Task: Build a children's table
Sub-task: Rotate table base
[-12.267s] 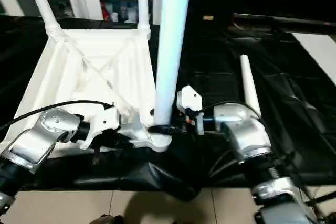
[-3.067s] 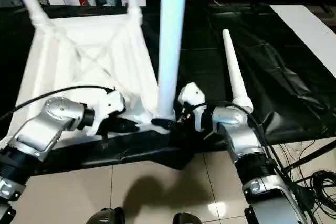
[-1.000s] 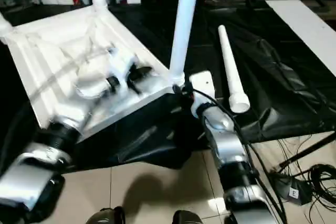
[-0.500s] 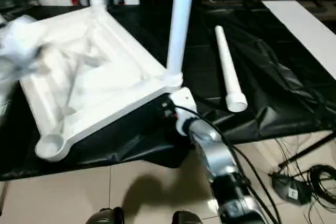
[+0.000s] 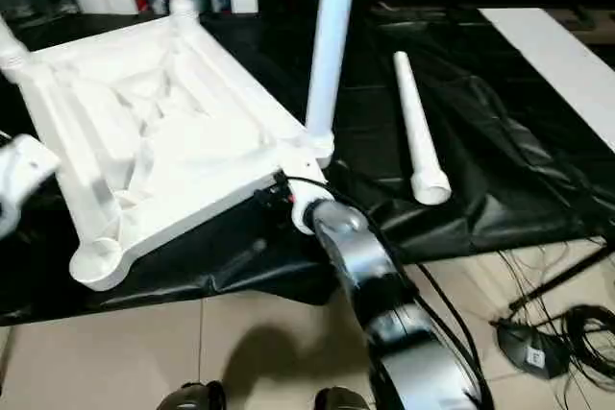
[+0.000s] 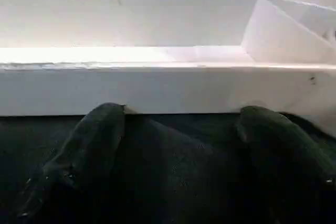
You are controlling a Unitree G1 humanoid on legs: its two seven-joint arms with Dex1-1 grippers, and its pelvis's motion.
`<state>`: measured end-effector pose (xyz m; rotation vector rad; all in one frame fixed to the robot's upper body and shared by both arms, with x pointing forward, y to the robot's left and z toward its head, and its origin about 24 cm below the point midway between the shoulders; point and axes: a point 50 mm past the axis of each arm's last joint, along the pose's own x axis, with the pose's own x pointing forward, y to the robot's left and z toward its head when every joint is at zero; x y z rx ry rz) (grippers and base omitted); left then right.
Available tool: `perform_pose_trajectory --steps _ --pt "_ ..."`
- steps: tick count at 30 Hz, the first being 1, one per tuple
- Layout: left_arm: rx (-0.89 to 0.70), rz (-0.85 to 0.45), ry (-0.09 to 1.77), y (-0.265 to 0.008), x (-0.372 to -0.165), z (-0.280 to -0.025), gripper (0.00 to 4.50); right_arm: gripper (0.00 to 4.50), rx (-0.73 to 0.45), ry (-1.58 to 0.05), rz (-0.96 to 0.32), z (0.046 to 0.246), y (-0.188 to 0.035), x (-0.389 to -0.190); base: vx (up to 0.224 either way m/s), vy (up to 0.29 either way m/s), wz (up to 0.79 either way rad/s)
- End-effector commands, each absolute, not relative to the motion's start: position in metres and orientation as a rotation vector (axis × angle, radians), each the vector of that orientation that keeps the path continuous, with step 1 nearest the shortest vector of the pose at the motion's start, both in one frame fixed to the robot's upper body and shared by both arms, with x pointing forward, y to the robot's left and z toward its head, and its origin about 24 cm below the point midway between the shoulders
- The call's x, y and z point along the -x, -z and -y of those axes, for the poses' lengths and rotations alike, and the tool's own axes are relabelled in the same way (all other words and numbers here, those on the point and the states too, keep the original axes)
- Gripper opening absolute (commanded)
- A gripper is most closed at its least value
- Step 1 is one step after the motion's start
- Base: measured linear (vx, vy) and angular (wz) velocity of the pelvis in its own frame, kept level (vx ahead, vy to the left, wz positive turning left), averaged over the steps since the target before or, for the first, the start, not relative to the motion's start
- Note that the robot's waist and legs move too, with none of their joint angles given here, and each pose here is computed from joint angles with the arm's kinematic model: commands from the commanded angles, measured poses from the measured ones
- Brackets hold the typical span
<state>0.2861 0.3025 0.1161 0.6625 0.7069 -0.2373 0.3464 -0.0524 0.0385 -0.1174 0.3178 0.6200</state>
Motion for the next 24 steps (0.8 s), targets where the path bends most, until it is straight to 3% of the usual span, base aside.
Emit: perform_pose_trajectory --steps 1,8,14,20,24 --pt "-0.637 -0.692 0.301 -0.115 -0.286 -0.291 1.00 3.88 0.119 -0.628 -0.289 0.047 -0.044 -0.349 0.000 0.000 0.00" --pt "-0.579 -0.701 0.514 -0.121 -0.269 -0.266 1.00 3.88 0.109 -0.649 -0.280 0.040 -0.044 -0.353 0.000 0.000 0.00" --pt "-0.474 -0.603 0.851 -0.122 -0.254 -0.220 1.00 3.88 0.122 -0.682 -0.276 0.037 -0.042 -0.353 0.000 0.000 0.00" --pt "-0.449 -0.581 0.880 -0.113 -0.261 -0.208 1.00 3.88 0.118 -0.704 -0.268 0.036 -0.043 -0.352 0.000 0.000 0.00" --pt "-0.413 -0.548 0.856 -0.093 -0.283 -0.193 1.00 3.88 0.103 -0.742 -0.233 0.037 -0.047 -0.351 0.000 0.000 0.00"
